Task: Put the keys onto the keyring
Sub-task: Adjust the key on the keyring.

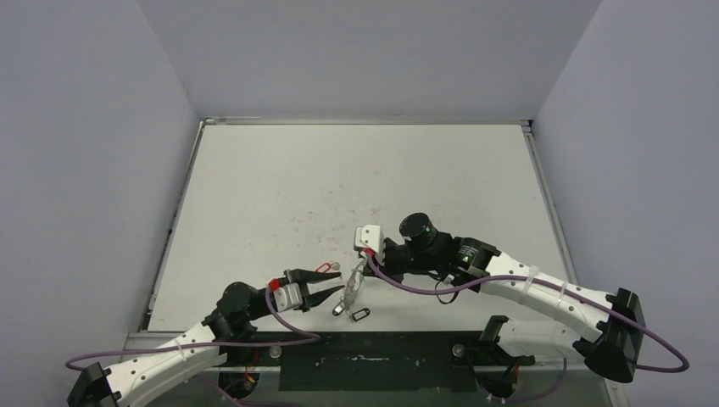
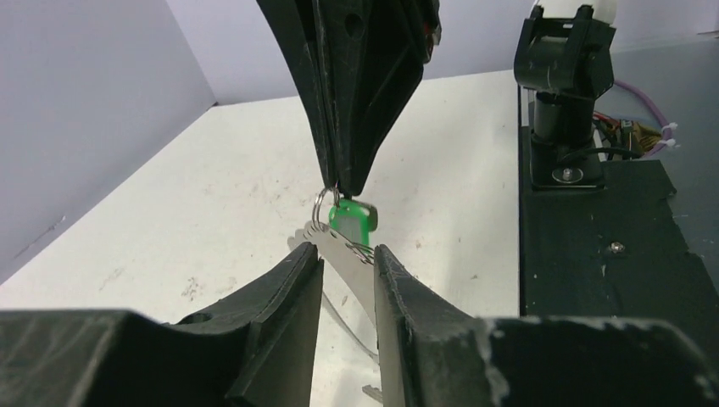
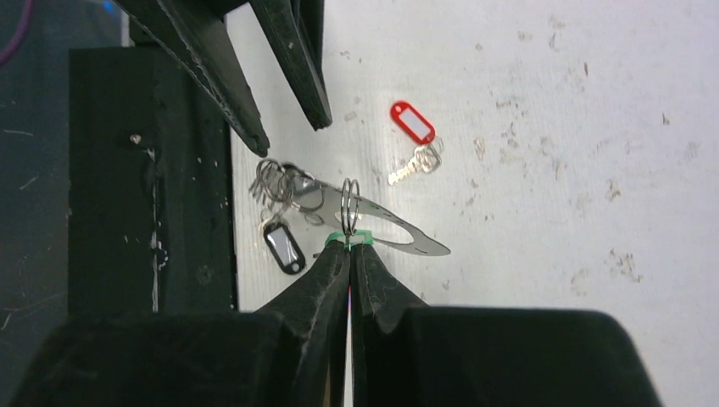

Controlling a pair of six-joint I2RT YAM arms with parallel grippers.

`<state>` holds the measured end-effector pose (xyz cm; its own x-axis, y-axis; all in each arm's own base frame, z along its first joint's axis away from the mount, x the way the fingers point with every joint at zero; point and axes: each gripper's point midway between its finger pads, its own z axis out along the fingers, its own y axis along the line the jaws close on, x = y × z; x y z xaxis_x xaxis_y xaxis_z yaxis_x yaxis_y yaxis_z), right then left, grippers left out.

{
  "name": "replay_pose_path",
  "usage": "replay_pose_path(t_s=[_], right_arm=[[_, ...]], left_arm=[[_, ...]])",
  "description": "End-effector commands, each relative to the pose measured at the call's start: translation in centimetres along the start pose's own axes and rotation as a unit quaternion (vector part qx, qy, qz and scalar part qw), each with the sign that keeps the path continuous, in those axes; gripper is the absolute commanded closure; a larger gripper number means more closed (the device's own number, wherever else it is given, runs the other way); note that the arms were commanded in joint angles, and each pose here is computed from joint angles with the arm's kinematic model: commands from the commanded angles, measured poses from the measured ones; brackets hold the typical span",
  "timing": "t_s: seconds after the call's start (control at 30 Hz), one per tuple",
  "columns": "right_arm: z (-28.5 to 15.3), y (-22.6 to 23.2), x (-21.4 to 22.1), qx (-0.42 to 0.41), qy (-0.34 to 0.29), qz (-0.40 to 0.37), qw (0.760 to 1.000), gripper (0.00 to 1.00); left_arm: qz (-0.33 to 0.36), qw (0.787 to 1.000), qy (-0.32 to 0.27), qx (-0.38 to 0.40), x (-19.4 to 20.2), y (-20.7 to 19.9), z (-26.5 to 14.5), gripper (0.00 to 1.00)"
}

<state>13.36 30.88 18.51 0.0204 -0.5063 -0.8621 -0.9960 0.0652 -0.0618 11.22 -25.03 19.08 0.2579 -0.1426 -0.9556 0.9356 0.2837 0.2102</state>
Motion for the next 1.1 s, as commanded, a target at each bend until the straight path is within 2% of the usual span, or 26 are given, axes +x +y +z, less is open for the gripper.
replay_pose_path(t_s=[0.0, 0.2, 0.33, 0.47, 0.7, 1.07], right_arm=[[-1.0, -0.9, 1.2, 0.033, 0.067, 0.014, 0.997, 1.0], [-0.4, -0.6, 1.5, 0.025, 0.075, 0.014, 0.997, 1.0], [0.2, -0.5, 1.4, 0.019, 0.065, 0.009, 0.998, 1.0], [0.9, -0.2, 0.8, 0.009, 0.052, -0.005, 0.999, 1.0], [1.4, -0.4, 0.7, 0.006, 0.05, -0.011, 0.999, 1.0], [1.7, -0.6, -0.2, 0.008, 0.036, -0.015, 0.999, 1.0]], left_arm=[[0.006, 1.0, 0.029, -0.009, 0.7, 0.5, 0.1, 0.72], [0.007, 0.999, 0.053, 0.008, 1.7, 0.2, 0.6, 0.72], [0.011, 0.999, 0.046, 0.015, 1.2, 0.2, 0.9, 0.72], [0.034, 0.998, 0.045, 0.016, 0.2, 0.5, 1.0, 0.72], [0.074, 0.993, 0.086, 0.019, -0.2, 1.2, 0.7, 0.69], [0.203, 0.97, 0.126, 0.038, -0.1, 2.8, 1.0, 0.63]])
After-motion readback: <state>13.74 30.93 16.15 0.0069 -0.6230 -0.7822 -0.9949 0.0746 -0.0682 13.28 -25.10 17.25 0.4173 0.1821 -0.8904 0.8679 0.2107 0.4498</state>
